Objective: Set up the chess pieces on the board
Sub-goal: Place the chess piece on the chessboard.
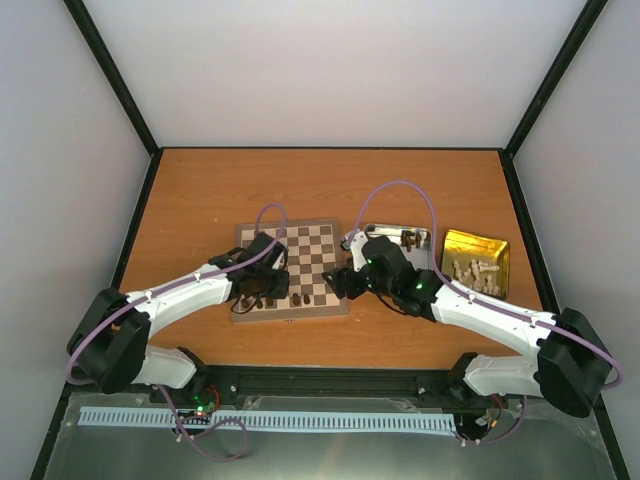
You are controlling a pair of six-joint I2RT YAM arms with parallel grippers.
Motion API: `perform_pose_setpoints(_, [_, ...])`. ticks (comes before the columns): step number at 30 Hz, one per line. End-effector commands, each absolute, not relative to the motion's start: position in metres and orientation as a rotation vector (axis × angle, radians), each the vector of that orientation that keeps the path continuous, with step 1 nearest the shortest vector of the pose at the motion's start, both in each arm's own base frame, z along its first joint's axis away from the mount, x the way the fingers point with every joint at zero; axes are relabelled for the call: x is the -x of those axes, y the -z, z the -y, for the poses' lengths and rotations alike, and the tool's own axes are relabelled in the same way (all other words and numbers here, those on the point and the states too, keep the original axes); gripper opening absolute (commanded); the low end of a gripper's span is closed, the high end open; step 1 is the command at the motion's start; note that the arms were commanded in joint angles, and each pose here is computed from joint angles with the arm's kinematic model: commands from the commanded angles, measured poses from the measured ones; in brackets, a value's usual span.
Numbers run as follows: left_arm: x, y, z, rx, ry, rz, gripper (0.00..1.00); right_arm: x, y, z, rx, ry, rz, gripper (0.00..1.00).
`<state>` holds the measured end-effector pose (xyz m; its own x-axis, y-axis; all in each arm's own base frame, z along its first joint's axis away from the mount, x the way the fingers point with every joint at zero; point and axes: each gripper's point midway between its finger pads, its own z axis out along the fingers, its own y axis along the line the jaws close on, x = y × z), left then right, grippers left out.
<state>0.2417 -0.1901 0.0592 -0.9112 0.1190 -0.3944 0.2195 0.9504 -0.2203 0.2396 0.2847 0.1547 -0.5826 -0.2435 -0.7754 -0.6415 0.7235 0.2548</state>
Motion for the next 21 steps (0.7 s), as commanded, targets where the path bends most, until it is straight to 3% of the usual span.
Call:
perform_pose_setpoints(1, [-0.248,-0.064,0.203,-0.271,0.428,-2.68,0.09,-0.245,-0.154,-0.283,0.636,-0.658,-2.175,0.78])
perform_pose_setpoints(21, [-0.252,-0.074,0.205,-0.283,0.432,-2.664,0.22,-0.247,-0.153,-0.282,0.622,-0.648,-2.183,0.78])
